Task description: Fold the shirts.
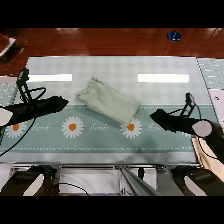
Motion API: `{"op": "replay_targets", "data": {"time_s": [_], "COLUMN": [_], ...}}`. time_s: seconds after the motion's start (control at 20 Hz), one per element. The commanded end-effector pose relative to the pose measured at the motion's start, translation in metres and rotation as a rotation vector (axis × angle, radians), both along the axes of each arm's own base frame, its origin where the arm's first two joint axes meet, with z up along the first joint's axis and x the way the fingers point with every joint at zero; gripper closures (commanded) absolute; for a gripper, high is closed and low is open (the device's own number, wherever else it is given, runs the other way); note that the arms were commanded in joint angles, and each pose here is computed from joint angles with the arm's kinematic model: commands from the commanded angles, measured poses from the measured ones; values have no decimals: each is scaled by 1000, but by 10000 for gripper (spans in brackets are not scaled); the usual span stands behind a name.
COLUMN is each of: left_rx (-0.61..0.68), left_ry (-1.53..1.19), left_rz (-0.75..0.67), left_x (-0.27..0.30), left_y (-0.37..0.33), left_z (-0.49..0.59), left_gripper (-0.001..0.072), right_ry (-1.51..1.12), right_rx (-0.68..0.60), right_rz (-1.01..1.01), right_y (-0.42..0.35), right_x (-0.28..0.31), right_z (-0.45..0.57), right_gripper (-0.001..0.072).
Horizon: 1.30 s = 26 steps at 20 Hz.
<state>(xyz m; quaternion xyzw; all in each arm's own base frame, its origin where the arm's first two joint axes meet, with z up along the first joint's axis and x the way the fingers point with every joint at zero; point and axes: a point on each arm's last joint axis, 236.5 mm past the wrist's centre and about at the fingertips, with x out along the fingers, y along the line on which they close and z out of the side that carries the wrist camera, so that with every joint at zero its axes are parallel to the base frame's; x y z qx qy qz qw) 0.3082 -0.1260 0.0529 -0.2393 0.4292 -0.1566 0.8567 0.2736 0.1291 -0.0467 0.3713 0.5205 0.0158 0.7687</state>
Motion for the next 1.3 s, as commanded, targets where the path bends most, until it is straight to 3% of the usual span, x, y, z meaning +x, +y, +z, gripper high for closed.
{"op": "replay_targets", "data": {"time_s": [0.0,0.5,0.55,0.65,0.7,0.85,1.0,1.25], "left_rx": [0,3,3,3,3,3,2,2], "left_ry": [0,-3,-3,-5,-5,-6,-4,42], "left_rz": [-5,-7,-8,-6,-5,-4,-6,-39], "left_x": [-1,0,0,0,0,1,0,-11], "left_y": [-2,-2,-2,-1,-1,-1,-1,-6], "left_z": [0,0,0,0,0,0,0,-6], "left_gripper": [688,688,688,688,688,688,688,688], "right_ry": [81,201,197,121,66,-45,-161,-214], "right_rx": [94,228,239,238,233,197,77,-107], "right_rz": [54,315,340,415,463,584,636,553], "right_y": [34,107,112,121,126,127,109,27], "right_x": [-1,56,62,79,90,122,151,146], "right_z": [-31,-59,-58,-46,-33,25,104,198], "right_gripper": [305,306,345,657,688,688,688,688]}}
